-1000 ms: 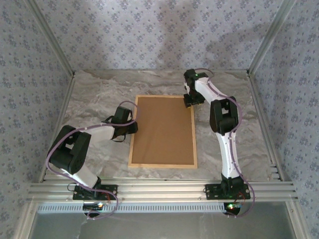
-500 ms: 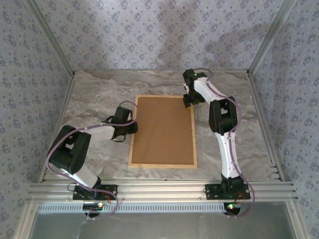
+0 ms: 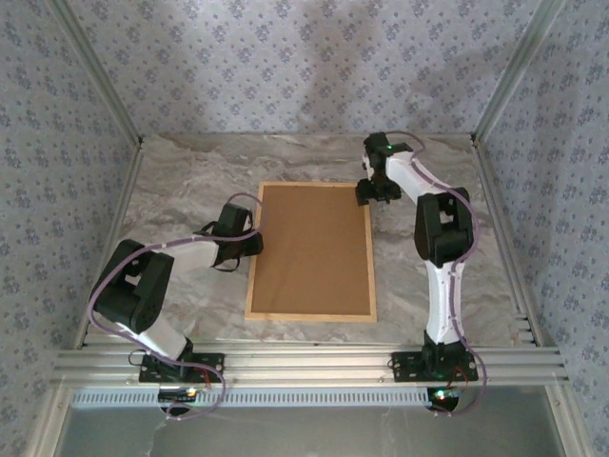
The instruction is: Put the photo into the frame
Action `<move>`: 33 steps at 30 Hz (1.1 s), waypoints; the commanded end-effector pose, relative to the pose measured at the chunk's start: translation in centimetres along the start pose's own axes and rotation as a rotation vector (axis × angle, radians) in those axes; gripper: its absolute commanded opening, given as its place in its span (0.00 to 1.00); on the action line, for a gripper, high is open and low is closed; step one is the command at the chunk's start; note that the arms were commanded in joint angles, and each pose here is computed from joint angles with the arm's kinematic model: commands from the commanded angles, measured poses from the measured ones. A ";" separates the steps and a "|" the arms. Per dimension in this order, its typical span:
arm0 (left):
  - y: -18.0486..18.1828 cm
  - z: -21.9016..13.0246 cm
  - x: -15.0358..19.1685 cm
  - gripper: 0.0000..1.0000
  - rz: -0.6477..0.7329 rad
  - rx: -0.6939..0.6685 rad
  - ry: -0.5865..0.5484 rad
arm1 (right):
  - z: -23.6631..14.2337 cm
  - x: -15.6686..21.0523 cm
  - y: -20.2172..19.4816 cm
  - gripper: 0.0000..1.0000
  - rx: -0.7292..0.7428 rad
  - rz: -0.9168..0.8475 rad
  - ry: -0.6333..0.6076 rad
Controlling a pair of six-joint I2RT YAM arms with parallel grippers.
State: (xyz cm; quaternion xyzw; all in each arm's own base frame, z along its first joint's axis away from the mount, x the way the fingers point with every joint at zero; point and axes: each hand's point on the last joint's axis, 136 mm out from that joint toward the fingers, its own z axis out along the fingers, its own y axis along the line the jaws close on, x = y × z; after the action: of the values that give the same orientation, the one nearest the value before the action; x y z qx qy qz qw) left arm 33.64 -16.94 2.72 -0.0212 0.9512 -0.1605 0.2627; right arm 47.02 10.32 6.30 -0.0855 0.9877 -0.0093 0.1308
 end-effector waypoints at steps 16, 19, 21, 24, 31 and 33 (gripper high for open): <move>2.2 1.1 4.7 0.25 0.011 -0.060 0.165 | -4.6 6.7 0.3 0.72 -0.163 0.219 -0.119; 2.2 1.1 4.7 0.25 0.010 -0.061 0.165 | -3.8 8.9 1.0 0.66 -0.170 0.198 -0.046; 2.0 1.0 4.6 0.25 0.009 -0.055 0.162 | -3.0 9.9 1.1 0.62 -0.136 0.173 -0.006; 2.0 1.0 4.6 0.25 0.009 -0.055 0.163 | -2.2 10.8 1.6 0.59 -0.088 0.126 0.035; 1.9 1.1 4.7 0.25 0.006 -0.049 0.166 | -0.4 11.0 2.3 0.55 -0.066 0.094 0.079; 1.9 1.1 4.6 0.25 0.006 -0.047 0.164 | -0.1 11.2 2.5 0.55 -0.066 0.085 0.094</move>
State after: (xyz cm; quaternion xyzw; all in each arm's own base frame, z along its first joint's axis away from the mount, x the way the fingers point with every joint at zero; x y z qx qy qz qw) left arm 33.65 -16.93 2.74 -0.0223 0.9510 -0.1647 0.2607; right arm 36.12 11.00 3.70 -0.0368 0.9939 0.0408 0.0953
